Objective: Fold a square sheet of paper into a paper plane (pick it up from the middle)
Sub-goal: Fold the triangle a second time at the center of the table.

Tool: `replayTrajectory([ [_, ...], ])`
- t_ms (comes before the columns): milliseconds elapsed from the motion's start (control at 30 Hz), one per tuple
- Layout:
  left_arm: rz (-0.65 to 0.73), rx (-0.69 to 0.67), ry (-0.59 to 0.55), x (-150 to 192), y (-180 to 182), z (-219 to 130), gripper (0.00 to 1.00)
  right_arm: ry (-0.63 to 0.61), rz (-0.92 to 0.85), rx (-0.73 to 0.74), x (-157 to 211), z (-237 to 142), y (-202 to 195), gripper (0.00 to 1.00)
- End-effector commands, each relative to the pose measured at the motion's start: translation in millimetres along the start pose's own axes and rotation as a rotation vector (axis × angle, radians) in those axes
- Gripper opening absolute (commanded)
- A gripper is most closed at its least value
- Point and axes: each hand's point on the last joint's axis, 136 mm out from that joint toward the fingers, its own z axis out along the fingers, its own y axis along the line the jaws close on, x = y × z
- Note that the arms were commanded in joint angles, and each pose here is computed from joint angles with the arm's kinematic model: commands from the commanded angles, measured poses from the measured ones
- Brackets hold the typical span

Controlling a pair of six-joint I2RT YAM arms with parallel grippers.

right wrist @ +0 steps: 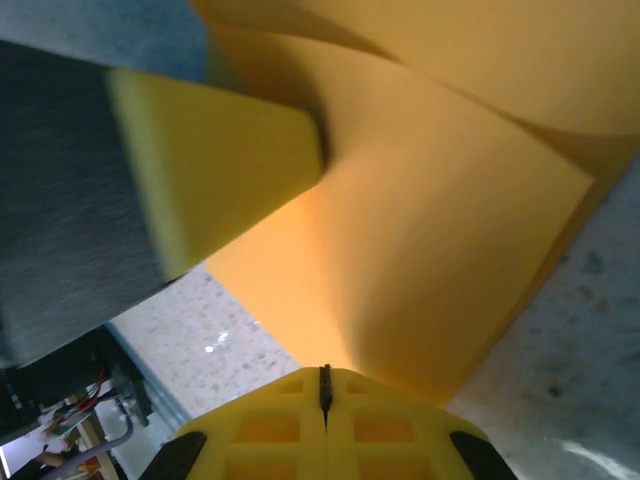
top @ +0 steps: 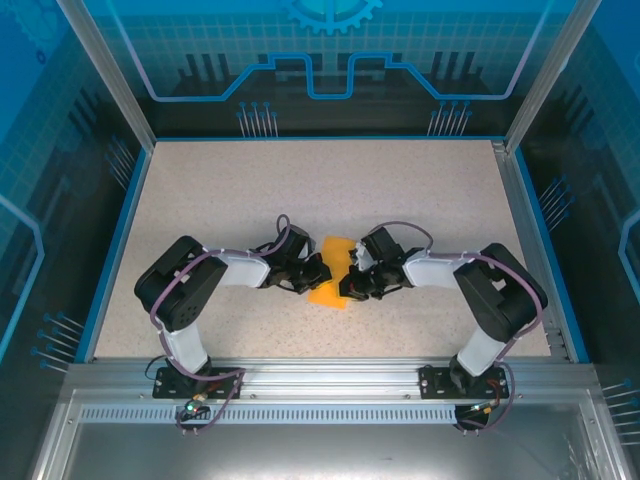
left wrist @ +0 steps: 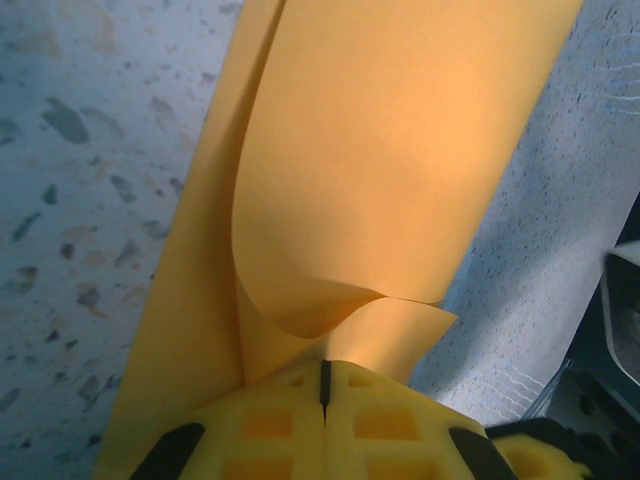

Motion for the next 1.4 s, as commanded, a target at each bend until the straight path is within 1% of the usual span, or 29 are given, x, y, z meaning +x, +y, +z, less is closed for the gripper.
replayTrajectory([
  [0,-0.021,-0.080,0.004,6.9,21.7,1.2,0.00,0.059,0.034,0.089,13.1,8.1,-26.7,0.01],
  [133,-0.002,-0.090,-0.012,2.7,21.6,-0.7,0.00,0.123,0.070,0.152,33.6,12.6,-53.3,0.00],
  [267,-0.003,-0.097,-0.042,-8.8,25.8,-5.5,0.00,0.170,0.082,0.195,43.6,15.6,-67.1,0.00],
  [400,-0.006,-0.088,-0.071,-23.3,27.6,-9.8,0.00,0.180,0.071,0.203,45.2,15.1,-68.8,0.00],
  [833,-0.023,-0.099,-0.107,-59.5,35.8,-24.8,0.00,0.199,0.029,0.185,40.7,12.3,-59.3,0.00],
  [933,-0.015,-0.108,-0.116,-69.0,32.0,-33.4,0.00,0.208,0.028,0.181,39.7,13.8,-57.8,0.00],
  [1067,0.018,-0.086,-0.150,-76.4,13.5,-57.0,0.00,0.199,0.021,0.172,35.4,13.7,-53.4,0.00],
  [1200,0.052,0.012,-0.154,-65.8,-16.5,-73.0,0.00,0.185,0.012,0.176,31.9,11.5,-51.1,0.00],
  [1300,0.100,0.050,-0.092,-42.7,-31.7,-65.9,0.00,0.183,0.012,0.173,30.9,11.5,-49.8,0.00],
  [1367,0.122,0.056,-0.044,-25.4,-35.3,-53.3,0.00,0.176,0.013,0.175,30.0,11.1,-49.8,0.00],
])
